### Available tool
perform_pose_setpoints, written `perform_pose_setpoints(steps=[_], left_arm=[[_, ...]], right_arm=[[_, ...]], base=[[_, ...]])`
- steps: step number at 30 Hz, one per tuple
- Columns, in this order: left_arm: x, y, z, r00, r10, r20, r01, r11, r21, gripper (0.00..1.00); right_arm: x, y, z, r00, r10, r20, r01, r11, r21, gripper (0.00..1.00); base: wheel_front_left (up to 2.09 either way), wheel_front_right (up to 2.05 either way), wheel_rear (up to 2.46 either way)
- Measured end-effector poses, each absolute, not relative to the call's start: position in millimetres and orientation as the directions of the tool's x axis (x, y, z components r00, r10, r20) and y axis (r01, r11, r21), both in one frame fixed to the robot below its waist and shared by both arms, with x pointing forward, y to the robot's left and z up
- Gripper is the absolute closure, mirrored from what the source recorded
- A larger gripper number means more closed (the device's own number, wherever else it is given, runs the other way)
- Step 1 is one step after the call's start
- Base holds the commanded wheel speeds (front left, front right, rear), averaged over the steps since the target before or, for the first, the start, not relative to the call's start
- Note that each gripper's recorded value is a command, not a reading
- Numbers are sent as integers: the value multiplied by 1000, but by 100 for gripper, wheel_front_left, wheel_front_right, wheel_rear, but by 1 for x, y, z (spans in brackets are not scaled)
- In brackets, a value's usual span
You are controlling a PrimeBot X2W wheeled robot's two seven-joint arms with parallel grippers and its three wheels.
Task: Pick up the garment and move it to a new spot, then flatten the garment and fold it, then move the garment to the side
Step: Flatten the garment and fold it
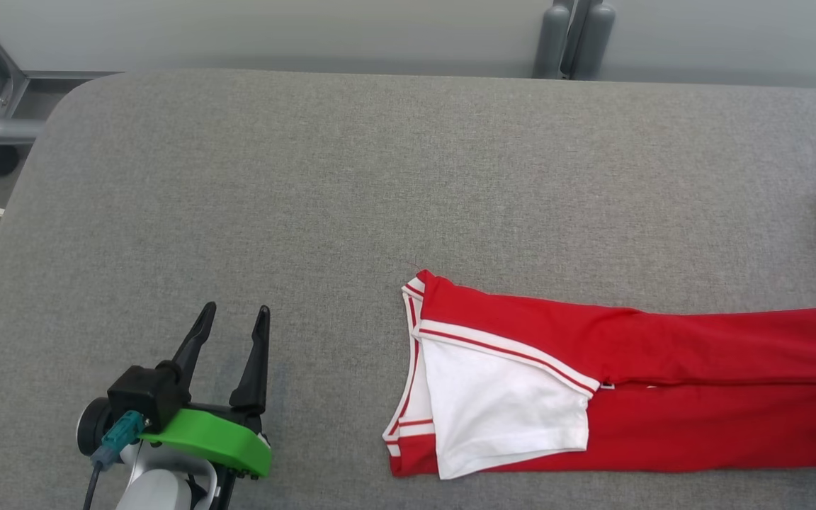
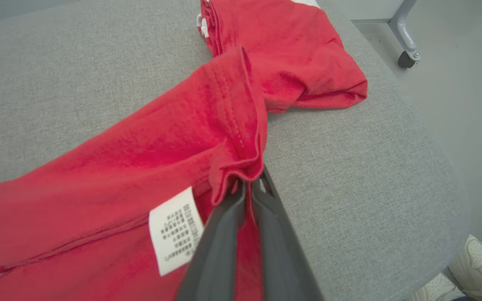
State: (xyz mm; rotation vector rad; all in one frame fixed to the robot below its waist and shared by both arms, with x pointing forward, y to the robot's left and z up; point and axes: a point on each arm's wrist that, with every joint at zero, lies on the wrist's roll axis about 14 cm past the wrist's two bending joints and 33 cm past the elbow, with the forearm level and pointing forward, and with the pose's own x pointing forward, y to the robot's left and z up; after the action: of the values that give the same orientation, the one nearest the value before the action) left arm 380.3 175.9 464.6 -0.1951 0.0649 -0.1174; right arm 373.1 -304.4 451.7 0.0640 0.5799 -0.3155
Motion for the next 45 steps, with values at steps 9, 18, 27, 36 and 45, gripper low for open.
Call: perform_pose_setpoints(steps=[9,18,27,36,45], left_arm=[[372,187,472,995,-95,-35,87,980,-177,0],[357,213,480,1000,-23,-13,20,989,-146,0],[339,228,477,999,33,-25,-37,989,-143,0],[337,232,473,998,49,-38,-54,988,-148,0],[336,235,467,996,60,-60,-69,986,-155,0]], right_arm=[[380,-251,457,828,-105,-551,151,988,38,100],[387,-156,466,835,181,-519,-124,982,142,100],[396,-47,470,726,480,-492,-405,877,258,100],[394,1,460,631,583,-512,-517,808,283,100],[391,31,444,554,640,-533,-569,758,319,100]], base=[[0,0,0],[0,0,0],[0,0,0],[0,0,0],[0,0,0]])
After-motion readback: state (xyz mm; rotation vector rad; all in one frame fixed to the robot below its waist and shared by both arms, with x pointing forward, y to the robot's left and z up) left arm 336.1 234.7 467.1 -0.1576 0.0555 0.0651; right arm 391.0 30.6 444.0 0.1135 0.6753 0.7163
